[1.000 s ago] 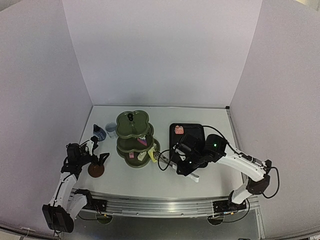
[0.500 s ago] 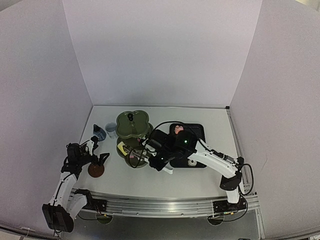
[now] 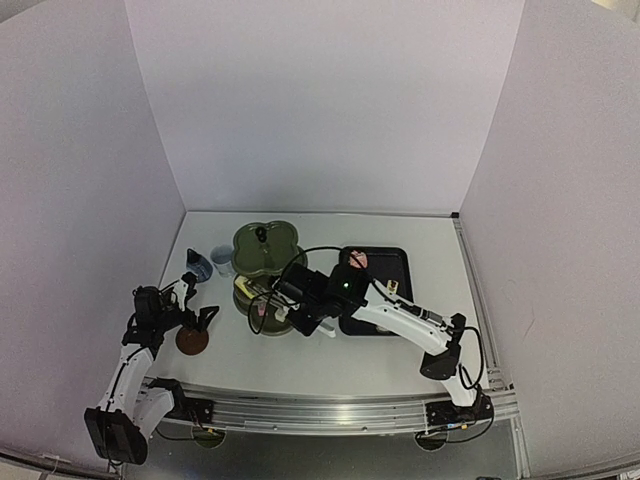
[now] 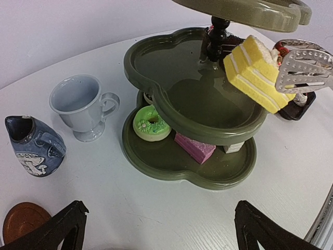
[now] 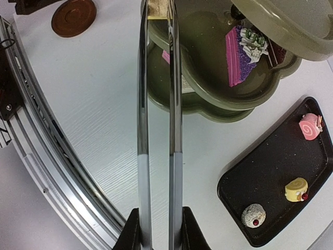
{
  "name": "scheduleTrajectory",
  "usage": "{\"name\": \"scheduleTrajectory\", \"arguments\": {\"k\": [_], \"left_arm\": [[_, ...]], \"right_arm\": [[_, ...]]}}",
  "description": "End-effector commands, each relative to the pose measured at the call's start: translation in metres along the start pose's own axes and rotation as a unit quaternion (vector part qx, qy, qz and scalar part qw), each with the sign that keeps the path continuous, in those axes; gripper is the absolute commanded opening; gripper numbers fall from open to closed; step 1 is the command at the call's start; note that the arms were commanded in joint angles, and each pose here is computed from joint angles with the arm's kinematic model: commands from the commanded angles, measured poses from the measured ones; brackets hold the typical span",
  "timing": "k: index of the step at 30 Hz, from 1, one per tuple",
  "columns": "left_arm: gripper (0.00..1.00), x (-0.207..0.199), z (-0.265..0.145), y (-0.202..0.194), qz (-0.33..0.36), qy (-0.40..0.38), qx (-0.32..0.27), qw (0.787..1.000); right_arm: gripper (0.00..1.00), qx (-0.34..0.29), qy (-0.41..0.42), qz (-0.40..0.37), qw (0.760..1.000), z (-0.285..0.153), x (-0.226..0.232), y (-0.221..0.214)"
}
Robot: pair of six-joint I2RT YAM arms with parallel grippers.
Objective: Serve the afternoon tea
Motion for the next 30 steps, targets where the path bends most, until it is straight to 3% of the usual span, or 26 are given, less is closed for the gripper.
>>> {"name": "scheduleTrajectory", "arguments": {"k": [1, 14, 24, 30], "left_arm": [[0.99, 0.003, -0.004, 0.017, 0.017, 0.002, -0.023, 1.000], [1.00, 0.002, -0.005, 0.015, 0.018, 0.003, -0.023, 1.000], [0.99, 0.001, -0.004, 0.014, 0.017, 0.003, -0.022, 1.000], [1.00, 0.001, -0.004, 0.014, 0.016, 0.003, -0.021, 1.000]], "right_arm": [[0.00, 0.024, -0.056, -0.018, 0.998, 0.001, -0.015, -0.008], [0.01, 0.034, -0.082, 0.000, 0.996, 0.026, -0.025, -0.004], [0.24, 0.035, -0.078, 0.007, 0.996, 0.032, -0.025, -0.003], [0.30, 0.022, -0.068, 0.017, 0.997, 0.028, -0.023, 0.001]]}}
Point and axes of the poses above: each gripper's point midway between its finger pads, its own z axis out along the fingers, its own x axis along the line the jaws close on, y = z × x, the point moved 6 cm from there along -z, back along the fingers, and after that the axes turned 12 degrees about z, right-handed, at the moved point
